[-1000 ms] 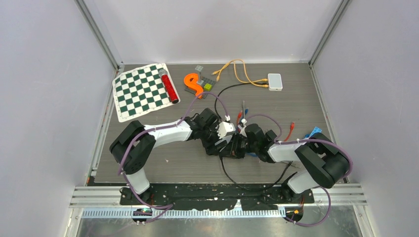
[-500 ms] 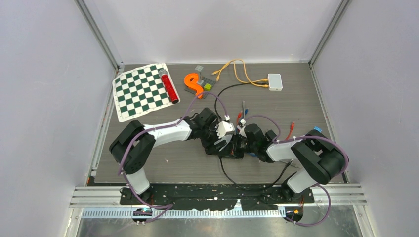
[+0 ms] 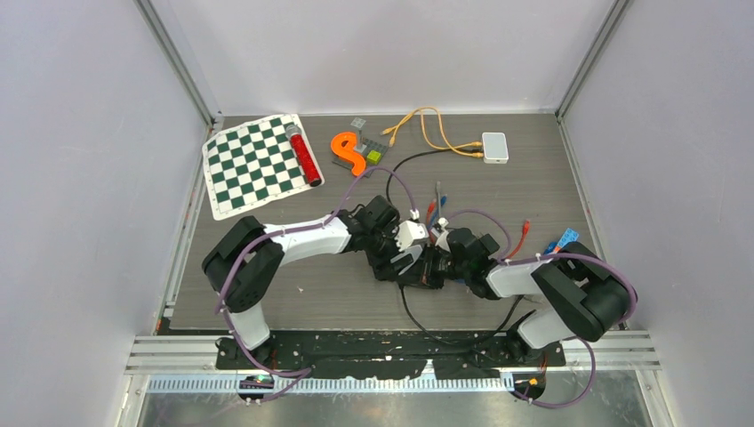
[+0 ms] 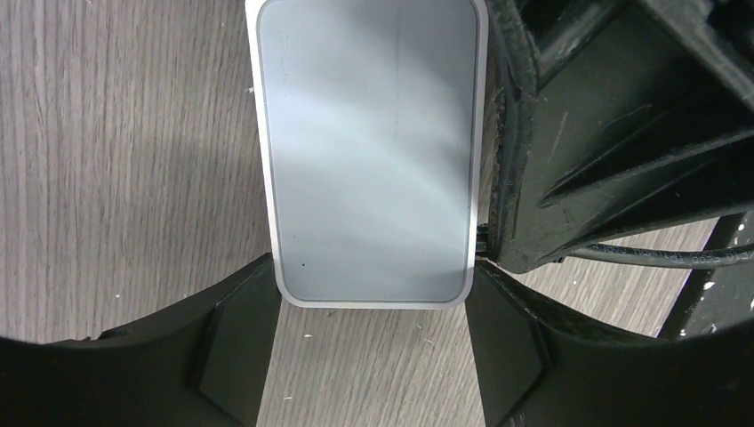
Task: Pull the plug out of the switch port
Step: Pull the connector from the switch port, then place the connector at the center of the board.
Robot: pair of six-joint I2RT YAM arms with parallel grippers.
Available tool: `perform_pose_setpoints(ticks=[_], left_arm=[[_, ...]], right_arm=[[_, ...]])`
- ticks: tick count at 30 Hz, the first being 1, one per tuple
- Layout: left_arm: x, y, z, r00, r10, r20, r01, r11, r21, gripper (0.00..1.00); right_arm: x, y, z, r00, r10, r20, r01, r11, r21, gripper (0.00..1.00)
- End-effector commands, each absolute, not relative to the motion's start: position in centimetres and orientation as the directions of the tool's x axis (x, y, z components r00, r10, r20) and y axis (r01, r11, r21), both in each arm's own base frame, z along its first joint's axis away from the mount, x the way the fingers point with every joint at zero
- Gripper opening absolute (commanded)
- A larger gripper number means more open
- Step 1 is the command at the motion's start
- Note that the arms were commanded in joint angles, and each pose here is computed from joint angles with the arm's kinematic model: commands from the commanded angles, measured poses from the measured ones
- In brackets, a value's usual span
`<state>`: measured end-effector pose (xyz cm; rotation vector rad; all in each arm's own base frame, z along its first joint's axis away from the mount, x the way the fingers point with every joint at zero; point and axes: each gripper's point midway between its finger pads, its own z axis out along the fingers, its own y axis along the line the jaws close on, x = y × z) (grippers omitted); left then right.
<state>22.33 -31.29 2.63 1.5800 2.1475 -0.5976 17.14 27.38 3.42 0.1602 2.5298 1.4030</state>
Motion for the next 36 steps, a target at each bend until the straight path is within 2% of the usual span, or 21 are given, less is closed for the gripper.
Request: perform_pose_setpoints(ticks=[1,7,12,15,18,20,23,26,27,33,34,35,36], left_arm=[[23.1,-29.2,-0.3,-0.35,0.819,-0.455,0.931,0.359,-0.069,0.44],[23.3,-29.0,-0.4,-0.355,0.822,-0.445,0.928,0.369,-0.059,0.44],[23.3,-29.1,-0.4,-0.354,0.822,-0.446,0.928,0.368,-0.058,0.44],[23.3,-29.0,-0.5,-0.355,0.822,-0.445,0.927,0.37,-0.057,0.44],[23.4,-29.0,-0.5,-0.356,0.822,-0.444,0.927,0.372,-0.056,0.44],[23.3,-29.1,-0.4,-0.352,0.823,-0.446,0.929,0.367,-0.057,0.44],[22.6,-29.3,-0.2,-0.333,0.823,-0.461,0.939,0.336,-0.077,0.46],[22.2,-29.3,0.0,-0.326,0.818,-0.473,0.942,0.325,-0.087,0.53],[22.0,-29.4,0.1,-0.326,0.816,-0.478,0.942,0.321,-0.095,0.57],[21.4,-29.3,0.6,-0.339,0.803,-0.49,0.938,0.33,-0.108,0.75],[21.4,-29.3,0.7,-0.34,0.799,-0.496,0.937,0.332,-0.107,0.8],[21.4,-29.2,0.8,-0.34,0.796,-0.501,0.937,0.334,-0.105,0.93],[21.4,-29.3,1.0,-0.34,0.791,-0.509,0.936,0.336,-0.104,0.99]], right_arm=[[14.4,27.8,5.0,-0.985,0.093,-0.143,-0.082,0.48,0.873,0.05],[13.9,28.0,5.6,-0.988,0.055,-0.145,-0.104,0.461,0.881,0.05],[13.2,26.8,4.1,-0.988,0.007,-0.153,-0.124,0.55,0.826,0.05],[13.1,26.6,4.4,-0.985,-0.015,-0.172,-0.152,0.553,0.819,0.05],[12.8,27.2,5.5,-0.987,0.002,-0.16,-0.14,0.472,0.87,0.05],[12.9,27.1,5.2,-0.988,0.017,-0.152,-0.125,0.487,0.864,0.05],[14.1,26.5,5.1,-0.977,0.053,-0.205,-0.145,0.537,0.831,0.05],[15.4,25.5,5.7,-0.96,0.087,-0.265,-0.161,0.605,0.78,0.05],[16.3,25.1,6.3,-0.94,0.113,-0.323,-0.185,0.628,0.756,0.05],[18.5,21.0,8.5,-0.868,0.229,-0.441,-0.134,0.747,0.651,0.05],[19.4,20.3,9.5,-0.837,0.266,-0.479,-0.128,0.755,0.643,0.05],[19.5,19.8,9.9,-0.829,0.274,-0.488,-0.12,0.765,0.632,0.05],[20.2,19.0,10.8,-0.797,0.307,-0.52,-0.112,0.771,0.627,0.05]])
